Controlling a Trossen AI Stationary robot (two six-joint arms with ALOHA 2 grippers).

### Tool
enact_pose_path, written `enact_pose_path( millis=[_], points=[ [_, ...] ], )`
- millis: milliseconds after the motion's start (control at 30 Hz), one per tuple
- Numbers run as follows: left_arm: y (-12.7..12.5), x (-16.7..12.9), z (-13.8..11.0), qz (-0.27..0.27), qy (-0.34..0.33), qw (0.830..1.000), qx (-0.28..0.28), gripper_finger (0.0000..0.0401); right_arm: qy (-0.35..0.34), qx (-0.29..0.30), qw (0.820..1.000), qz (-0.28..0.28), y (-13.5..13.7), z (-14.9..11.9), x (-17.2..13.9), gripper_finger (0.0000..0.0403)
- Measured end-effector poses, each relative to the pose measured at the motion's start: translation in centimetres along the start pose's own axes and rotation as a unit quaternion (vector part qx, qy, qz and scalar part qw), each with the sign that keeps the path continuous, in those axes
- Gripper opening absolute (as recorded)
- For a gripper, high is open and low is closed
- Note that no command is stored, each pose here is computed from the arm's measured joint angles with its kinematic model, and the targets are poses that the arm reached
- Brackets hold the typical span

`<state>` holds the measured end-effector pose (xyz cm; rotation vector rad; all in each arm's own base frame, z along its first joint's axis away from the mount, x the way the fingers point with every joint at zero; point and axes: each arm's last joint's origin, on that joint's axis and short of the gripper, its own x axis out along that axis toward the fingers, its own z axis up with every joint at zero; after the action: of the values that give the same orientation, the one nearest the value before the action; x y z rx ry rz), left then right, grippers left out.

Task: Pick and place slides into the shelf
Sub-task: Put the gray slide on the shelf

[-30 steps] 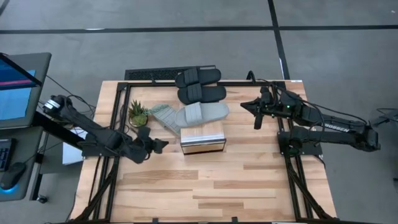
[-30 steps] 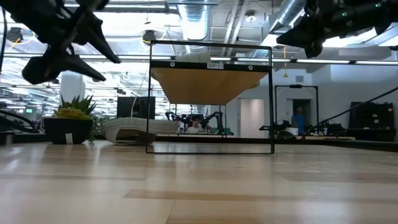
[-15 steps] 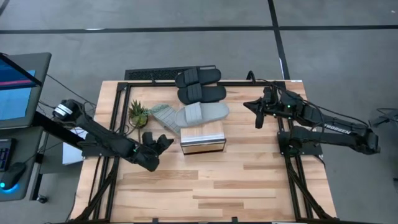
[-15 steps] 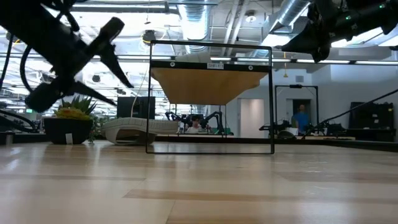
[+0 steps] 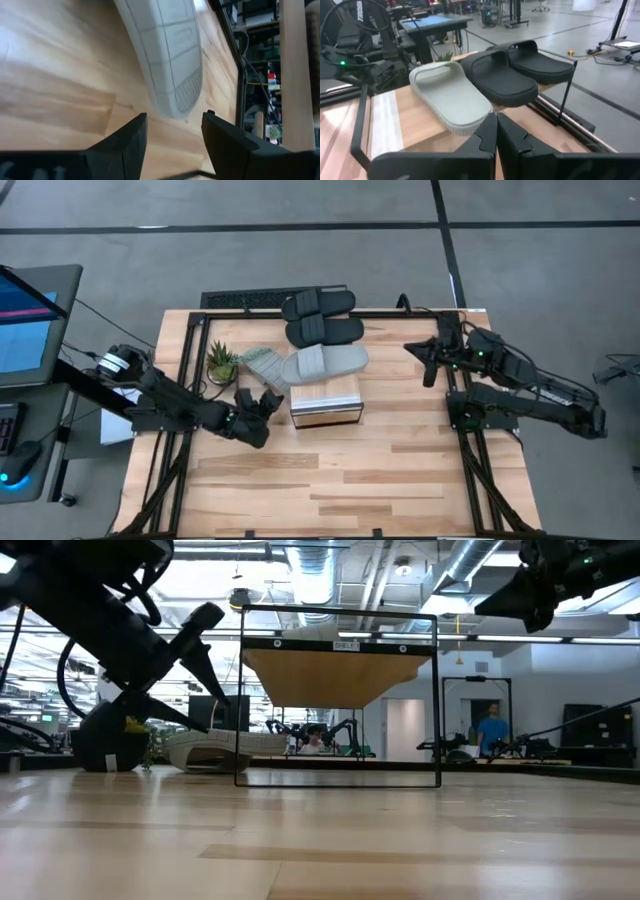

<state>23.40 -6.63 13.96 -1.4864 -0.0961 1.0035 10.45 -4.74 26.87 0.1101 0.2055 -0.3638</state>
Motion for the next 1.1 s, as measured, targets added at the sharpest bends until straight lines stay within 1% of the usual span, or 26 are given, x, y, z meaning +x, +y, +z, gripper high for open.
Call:
enact_pose_path(
  millis=[267,400,567,967,1100],
  points=[
    [-0.2,0.9,0.9,0.015,-0.028,0.999,0.013,0.0176,0.011,0.001,1.000,0.000,0.1,-0.4,-0.9,0.0000],
    [-0.2,1.3,1.3,0.027,-0.034,0.999,0.013,0.0176,0.009,0.001,1.000,0.000,0.1,-0.5,-1.1,0.0000],
    [-0.4,1.7,1.7,0.028,-0.043,0.999,0.006,0.0176,0.008,0.001,1.000,0.000,0.1,-0.5,-1.2,0.0000],
    [-0.5,2.3,2.3,0.047,-0.044,0.998,0.021,0.0176,0.014,0.002,1.000,0.000,0.1,-0.6,-1.2,0.0000],
    [-0.6,2.6,2.5,0.048,-0.050,0.997,0.019,0.0176,0.014,0.001,1.000,0.000,0.1,-0.6,-1.2,0.0000]
  ],
)
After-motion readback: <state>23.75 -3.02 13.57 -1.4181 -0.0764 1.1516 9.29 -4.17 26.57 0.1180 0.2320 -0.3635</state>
